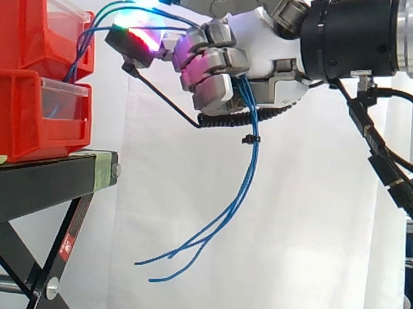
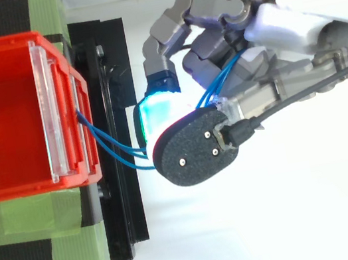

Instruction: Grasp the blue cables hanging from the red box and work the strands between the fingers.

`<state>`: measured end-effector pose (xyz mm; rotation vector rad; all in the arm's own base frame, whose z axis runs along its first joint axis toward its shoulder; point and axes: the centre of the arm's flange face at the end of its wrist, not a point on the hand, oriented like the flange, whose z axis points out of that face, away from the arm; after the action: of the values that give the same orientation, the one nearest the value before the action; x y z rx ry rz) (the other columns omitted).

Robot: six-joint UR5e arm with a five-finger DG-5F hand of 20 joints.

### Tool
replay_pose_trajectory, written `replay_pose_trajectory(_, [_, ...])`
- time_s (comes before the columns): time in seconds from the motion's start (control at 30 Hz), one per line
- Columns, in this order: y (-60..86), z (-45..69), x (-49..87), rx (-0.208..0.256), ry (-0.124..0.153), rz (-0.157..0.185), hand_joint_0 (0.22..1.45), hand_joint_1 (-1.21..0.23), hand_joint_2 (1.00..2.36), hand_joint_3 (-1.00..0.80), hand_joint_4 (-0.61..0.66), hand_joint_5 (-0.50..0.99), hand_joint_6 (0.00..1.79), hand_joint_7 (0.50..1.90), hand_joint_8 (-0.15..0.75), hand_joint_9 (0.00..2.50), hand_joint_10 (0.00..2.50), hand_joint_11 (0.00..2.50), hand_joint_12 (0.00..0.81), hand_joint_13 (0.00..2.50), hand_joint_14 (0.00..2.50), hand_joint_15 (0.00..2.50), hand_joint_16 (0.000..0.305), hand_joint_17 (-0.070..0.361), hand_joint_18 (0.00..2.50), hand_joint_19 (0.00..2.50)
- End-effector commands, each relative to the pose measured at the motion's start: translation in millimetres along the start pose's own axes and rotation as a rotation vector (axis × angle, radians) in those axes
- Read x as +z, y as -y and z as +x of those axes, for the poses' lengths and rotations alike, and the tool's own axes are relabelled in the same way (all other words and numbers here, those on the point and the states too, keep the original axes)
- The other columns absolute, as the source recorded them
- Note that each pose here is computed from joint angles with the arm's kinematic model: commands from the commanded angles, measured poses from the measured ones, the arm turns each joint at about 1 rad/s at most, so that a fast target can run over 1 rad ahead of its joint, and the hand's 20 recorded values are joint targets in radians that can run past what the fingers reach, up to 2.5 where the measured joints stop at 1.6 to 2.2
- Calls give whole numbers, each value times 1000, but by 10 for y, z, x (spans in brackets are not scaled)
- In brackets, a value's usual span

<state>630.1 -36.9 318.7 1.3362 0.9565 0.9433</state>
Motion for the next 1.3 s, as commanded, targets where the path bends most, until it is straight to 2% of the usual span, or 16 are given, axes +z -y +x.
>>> replay_pose_trajectory(0.0, [-19,26,18,-5,-1,-21,1110,-723,1017,-423,211,-257,1597,964,417,928,2500,2500,476,1272,2500,1643,55,124,1656,1018])
replay_pose_trajectory(0.1, [-28,57,17,-24,-4,-29,1222,-686,1009,-328,146,-264,1603,1093,417,928,2500,2500,476,1272,2500,1643,55,124,1656,1018])
replay_pose_trajectory(0.17, [-30,77,13,-28,-7,-30,1232,-648,1011,-307,160,-254,1615,1028,417,928,2500,2500,476,1272,2500,1643,55,124,1656,1018])
replay_pose_trajectory(0.2, [-1,99,11,-29,-10,-25,1202,-598,1011,-328,201,-161,1515,954,417,928,2500,2500,476,1272,2500,1643,55,124,1656,1018])
replay_pose_trajectory(0.33, [89,111,26,-25,-11,-14,1155,-581,1012,-345,225,-105,1371,977,417,928,2500,2500,476,1272,2500,1643,55,124,1656,1018])
replay_pose_trajectory(0.37, [135,127,32,-21,-12,-7,1136,-580,1012,-326,206,-79,1184,1061,417,928,2500,2500,476,1272,2500,1643,55,124,1656,1018])
replay_pose_trajectory(0.4, [135,137,29,-17,-14,-7,1110,-592,1014,-297,236,-193,1317,978,417,928,2500,2500,476,1272,2500,1643,55,124,1656,1018])
replay_pose_trajectory(0.47, [151,145,24,-17,-15,-5,1099,-633,1013,-338,258,-236,1368,972,417,928,2500,2500,476,1272,2500,1643,55,124,1656,1018])
replay_pose_trajectory(0.6, [143,162,16,-17,-19,-5,1056,-735,1010,-711,259,-298,1517,990,417,928,2500,2500,476,1272,2500,1643,55,124,1656,1018])
replay_pose_trajectory(0.67, [153,172,13,-20,-20,-2,1063,-739,1007,-809,256,-293,1555,968,417,928,2500,2500,476,1272,2500,1643,55,124,1656,1018])
replay_pose_trajectory(0.73, [153,181,10,-20,-22,-2,1097,-748,1008,-793,250,-288,1562,955,417,928,2500,2500,476,1272,2500,1643,55,124,1656,1018])
replay_pose_trajectory(0.8, [152,182,11,-22,-22,-4,1207,-670,1015,-493,230,-248,1496,925,417,928,2500,2500,476,1272,2500,1643,55,124,1656,1018])
replay_pose_trajectory(0.9, [152,191,8,-22,-23,-4,1160,-637,1014,-445,207,-220,1371,950,417,928,2500,2500,476,1272,2500,1643,55,124,1656,1018])
replay_pose_trajectory(1.1, [150,201,7,-22,-25,-5,1046,-753,1006,-826,227,-318,1368,964,417,928,2500,2500,476,1272,2500,1643,55,124,1656,1018])
replay_pose_trajectory(1.17, [157,199,3,-24,-25,-4,1093,-776,1006,-858,226,-322,1372,967,417,928,2500,2500,476,1272,2500,1643,55,124,1656,1018])
replay_pose_trajectory(1.27, [157,199,3,-24,-25,-4,1212,-739,1016,-527,193,-305,1479,955,417,928,2500,2500,476,1272,2500,1643,55,124,1656,1018])
